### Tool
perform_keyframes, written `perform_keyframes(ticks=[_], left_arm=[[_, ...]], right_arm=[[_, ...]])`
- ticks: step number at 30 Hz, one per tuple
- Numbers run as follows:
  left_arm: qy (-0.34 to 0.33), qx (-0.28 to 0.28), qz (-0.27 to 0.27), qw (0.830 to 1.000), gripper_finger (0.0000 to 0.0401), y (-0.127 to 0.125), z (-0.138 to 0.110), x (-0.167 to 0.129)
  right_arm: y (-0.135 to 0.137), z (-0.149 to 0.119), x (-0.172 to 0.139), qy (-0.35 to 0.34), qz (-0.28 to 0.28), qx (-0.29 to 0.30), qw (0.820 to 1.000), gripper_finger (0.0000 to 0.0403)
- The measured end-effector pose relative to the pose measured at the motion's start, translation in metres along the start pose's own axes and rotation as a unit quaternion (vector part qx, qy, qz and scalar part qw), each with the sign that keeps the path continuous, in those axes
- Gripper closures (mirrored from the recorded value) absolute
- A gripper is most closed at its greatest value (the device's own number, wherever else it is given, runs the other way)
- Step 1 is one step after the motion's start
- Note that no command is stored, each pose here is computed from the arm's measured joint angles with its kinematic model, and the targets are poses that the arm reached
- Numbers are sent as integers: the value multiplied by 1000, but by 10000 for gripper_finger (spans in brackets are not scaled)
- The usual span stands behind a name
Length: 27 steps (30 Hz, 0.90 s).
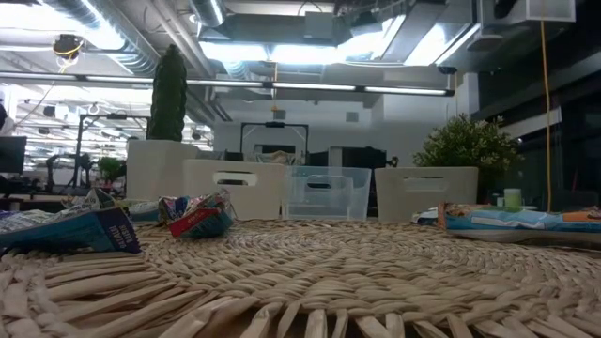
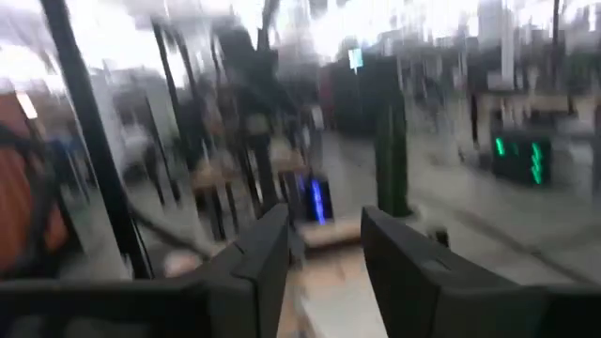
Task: Pick and place Granola Bars by type
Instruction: Put the red granola bar into the white bin
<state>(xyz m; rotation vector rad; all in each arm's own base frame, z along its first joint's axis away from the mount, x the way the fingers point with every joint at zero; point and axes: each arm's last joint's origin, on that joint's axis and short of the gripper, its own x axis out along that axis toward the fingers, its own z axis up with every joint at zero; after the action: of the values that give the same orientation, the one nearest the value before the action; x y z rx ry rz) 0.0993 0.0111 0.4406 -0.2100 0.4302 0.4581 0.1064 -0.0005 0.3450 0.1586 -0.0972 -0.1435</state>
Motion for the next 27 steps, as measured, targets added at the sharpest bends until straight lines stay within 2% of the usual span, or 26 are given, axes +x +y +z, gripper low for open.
perform_keyframes(ticks=[2,5,11,14,19,27], left_arm=[[66,-18,29,997,213,2,-16,8],[160,-35,80,983,206,5,-51,30],[282,-36,110,952,170,8,-118,71],[340,-69,90,934,146,8,-152,94],[373,-119,39,919,107,7,-199,129],[372,-128,67,917,89,12,-231,160]], right_arm=[[2,1,12,60,-15,-15,998,265],[5,-4,31,139,-31,-32,989,263],[9,-19,59,200,-41,-44,978,242],[9,-26,67,220,-46,-43,974,229],[10,-31,74,234,-52,-29,971,217],[10,-32,74,233,-50,-23,971,216]])
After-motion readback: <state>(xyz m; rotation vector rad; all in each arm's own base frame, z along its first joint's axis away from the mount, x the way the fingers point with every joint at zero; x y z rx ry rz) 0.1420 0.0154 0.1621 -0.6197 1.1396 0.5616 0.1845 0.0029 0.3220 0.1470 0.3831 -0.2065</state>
